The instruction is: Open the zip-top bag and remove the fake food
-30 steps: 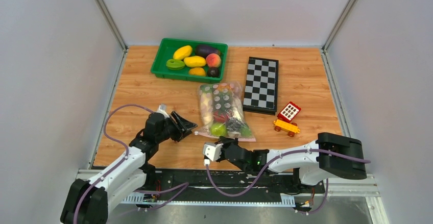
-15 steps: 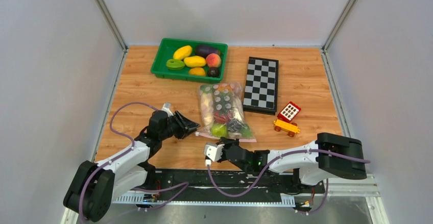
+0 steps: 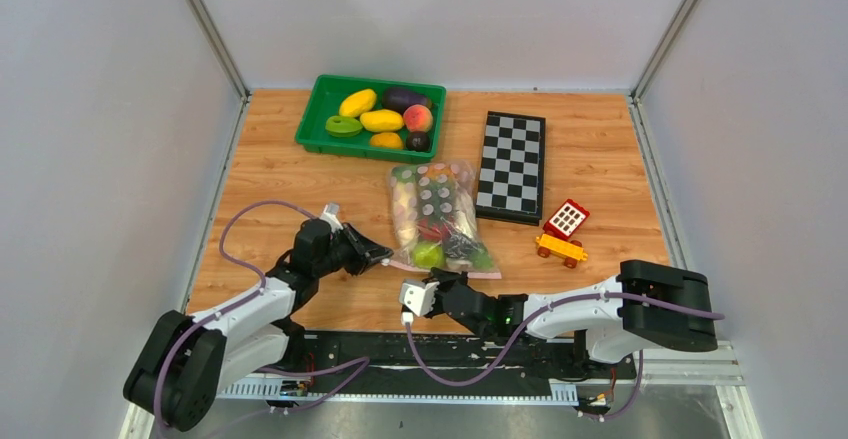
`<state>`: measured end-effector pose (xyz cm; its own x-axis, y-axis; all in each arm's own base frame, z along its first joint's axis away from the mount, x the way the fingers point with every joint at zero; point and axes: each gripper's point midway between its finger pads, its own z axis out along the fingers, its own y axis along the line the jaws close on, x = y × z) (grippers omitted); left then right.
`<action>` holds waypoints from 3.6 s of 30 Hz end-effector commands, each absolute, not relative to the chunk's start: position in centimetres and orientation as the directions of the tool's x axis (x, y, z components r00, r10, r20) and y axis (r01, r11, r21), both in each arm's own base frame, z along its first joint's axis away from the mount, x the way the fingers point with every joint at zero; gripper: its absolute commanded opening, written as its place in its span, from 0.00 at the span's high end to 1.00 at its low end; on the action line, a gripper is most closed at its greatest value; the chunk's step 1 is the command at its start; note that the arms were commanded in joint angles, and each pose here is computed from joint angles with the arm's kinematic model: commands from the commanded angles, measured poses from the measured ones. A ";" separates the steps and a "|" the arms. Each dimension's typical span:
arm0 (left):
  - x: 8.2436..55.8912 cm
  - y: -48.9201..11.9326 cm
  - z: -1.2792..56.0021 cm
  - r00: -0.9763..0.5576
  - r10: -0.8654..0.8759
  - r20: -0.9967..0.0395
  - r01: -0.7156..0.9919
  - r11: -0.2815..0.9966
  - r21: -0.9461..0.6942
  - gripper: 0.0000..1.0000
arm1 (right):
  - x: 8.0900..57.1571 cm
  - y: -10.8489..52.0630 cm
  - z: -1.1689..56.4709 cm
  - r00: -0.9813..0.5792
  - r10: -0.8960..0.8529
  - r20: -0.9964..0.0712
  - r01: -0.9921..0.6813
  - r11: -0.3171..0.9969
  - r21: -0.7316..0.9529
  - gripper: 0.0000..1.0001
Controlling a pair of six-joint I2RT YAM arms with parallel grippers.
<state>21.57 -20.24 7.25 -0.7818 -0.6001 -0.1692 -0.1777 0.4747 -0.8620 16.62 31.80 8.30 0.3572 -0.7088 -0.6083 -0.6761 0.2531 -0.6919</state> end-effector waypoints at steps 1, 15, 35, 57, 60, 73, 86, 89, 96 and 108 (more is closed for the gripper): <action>21.6 -20.6 9.3 -0.776 -0.597 -0.205 -0.108 0.446 -0.888 0.92 | 16.8 33.0 10.2 0.350 -0.653 -0.671 -0.676 0.320 -0.664 0.91; 20.5 -21.4 13.1 -0.768 -0.600 -0.224 -0.086 0.443 -0.892 1.00 | 13.9 38.4 16.1 0.348 -0.390 -0.852 -0.804 0.343 -0.485 0.55; 19.5 -22.1 13.6 -0.772 -0.603 -0.202 -0.136 0.467 -0.874 1.00 | 15.0 41.9 14.3 0.458 -0.480 -0.748 -0.704 0.318 -0.635 0.67; 19.8 -22.6 14.5 -0.763 -0.615 -0.198 -0.150 0.467 -0.871 1.00 | 15.2 41.0 12.2 0.455 -0.540 -0.708 -0.697 0.279 -0.661 1.00; 19.9 -22.6 14.8 -0.761 -0.617 -0.199 -0.154 0.471 -0.869 1.00 | 14.9 40.2 11.7 0.441 -0.558 -0.703 -0.712 0.259 -0.653 1.00; 20.3 -22.8 15.7 -0.760 -0.615 -0.212 -0.149 0.482 -0.864 1.00 | 14.3 36.1 9.9 0.378 -0.632 -0.676 -0.747 0.223 -0.626 0.99; 21.4 -21.3 16.2 -0.725 -0.617 -0.306 -0.140 0.566 -0.812 1.00 | 14.0 32.3 9.8 0.307 -0.691 -0.655 -0.767 0.228 -0.600 0.99; 21.9 -20.5 16.0 -0.716 -0.618 -0.325 -0.147 0.588 -0.795 1.00 | 14.0 31.7 9.9 0.283 -0.701 -0.654 -0.770 0.240 -0.591 0.99; 22.9 -18.5 16.2 -0.695 -0.614 -0.374 -0.151 0.633 -0.759 1.00 | 14.1 30.3 9.7 0.218 -0.733 -0.644 -0.773 0.273 -0.573 1.00; 25.1 -12.7 15.6 -0.642 -0.600 -0.477 -0.220 0.740 -0.636 1.00 | 14.2 29.2 10.3 0.189 -0.737 -0.650 -0.766 0.304 -0.567 1.00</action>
<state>23.77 -14.72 14.44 -0.6815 -0.6217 -0.3860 -0.2389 0.6876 -0.6856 14.08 29.92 9.71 0.2135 -0.7355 -0.6430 -0.7767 0.2715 -0.5684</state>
